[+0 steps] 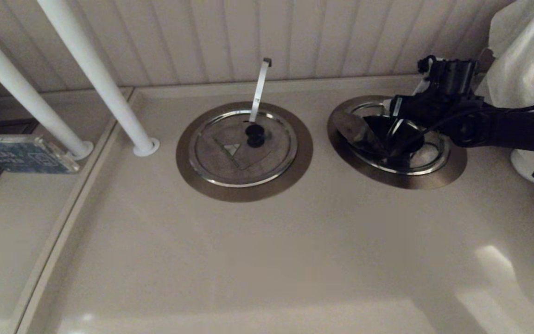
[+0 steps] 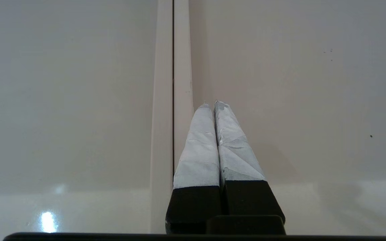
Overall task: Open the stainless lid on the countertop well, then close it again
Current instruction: Stir with a spoon
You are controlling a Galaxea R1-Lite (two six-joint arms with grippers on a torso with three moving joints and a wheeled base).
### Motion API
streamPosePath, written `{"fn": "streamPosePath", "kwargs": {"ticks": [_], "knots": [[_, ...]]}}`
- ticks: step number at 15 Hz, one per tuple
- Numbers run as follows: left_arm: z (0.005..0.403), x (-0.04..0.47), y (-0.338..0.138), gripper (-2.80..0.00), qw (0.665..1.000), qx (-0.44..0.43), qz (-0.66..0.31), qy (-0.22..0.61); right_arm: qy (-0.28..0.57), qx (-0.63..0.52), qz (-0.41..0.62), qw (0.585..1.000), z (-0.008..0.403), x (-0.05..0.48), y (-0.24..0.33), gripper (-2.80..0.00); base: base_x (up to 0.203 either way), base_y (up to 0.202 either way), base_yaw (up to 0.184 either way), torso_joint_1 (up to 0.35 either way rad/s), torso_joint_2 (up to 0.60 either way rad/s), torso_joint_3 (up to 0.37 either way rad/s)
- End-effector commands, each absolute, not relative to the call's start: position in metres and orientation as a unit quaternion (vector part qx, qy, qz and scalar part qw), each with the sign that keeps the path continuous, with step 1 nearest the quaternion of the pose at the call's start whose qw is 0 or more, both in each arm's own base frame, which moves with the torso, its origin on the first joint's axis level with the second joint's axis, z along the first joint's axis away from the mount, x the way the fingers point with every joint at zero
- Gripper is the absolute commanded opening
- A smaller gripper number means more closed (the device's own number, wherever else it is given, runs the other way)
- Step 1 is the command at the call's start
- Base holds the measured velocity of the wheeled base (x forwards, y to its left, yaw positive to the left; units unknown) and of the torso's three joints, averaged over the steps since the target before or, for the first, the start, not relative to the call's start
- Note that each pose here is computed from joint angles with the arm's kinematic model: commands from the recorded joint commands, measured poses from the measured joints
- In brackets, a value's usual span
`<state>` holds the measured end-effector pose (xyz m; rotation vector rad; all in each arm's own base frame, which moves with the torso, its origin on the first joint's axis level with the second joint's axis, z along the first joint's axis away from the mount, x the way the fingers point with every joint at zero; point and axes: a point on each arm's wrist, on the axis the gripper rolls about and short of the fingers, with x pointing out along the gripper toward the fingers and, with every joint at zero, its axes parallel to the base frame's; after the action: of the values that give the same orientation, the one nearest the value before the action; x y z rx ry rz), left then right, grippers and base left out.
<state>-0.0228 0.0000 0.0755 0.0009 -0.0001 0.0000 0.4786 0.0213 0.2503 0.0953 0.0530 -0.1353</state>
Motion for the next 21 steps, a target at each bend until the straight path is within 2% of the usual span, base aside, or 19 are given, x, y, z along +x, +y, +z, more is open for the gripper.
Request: {"fn": "streamPosePath", "kwargs": {"ticks": [1,4,5,11,15,21], "knots": [[0.076,-0.023,0.000,-2.80,1.000,0.000,0.000,-0.001,0.031,0.048,-0.058,0.997,0.236,0.488,0.022,0.00,0.000,0.000,0.000,0.000,0.00,0.000],[0.076,-0.023,0.000,-2.80,1.000,0.000,0.000,-0.001,-0.005,0.051,-0.055,0.997,0.238,0.491,0.021,0.00,0.000,0.000,0.000,0.000,0.00,0.000],[0.076,-0.023,0.000,-2.80,1.000,0.000,0.000,-0.001,-0.010,0.052,-0.055,0.997,0.240,0.491,0.021,-2.80,0.000,0.000,0.000,0.000,0.00,0.000],[0.076,-0.023,0.000,-2.80,1.000,0.001,0.000,-0.001,-0.027,0.053,-0.056,0.997,0.249,0.487,0.020,-2.80,0.000,0.000,0.000,0.000,0.00,0.000],[0.075,-0.023,0.000,-2.80,1.000,0.001,0.000,0.000,-0.053,0.055,-0.054,0.996,0.276,0.471,0.020,-2.80,0.000,0.000,0.000,0.000,0.00,0.000],[0.075,-0.023,0.000,-2.80,1.000,0.000,0.000,0.000,-0.060,0.058,-0.052,0.995,0.310,0.424,0.018,-2.80,0.000,0.000,0.000,0.000,0.00,0.000]]}}
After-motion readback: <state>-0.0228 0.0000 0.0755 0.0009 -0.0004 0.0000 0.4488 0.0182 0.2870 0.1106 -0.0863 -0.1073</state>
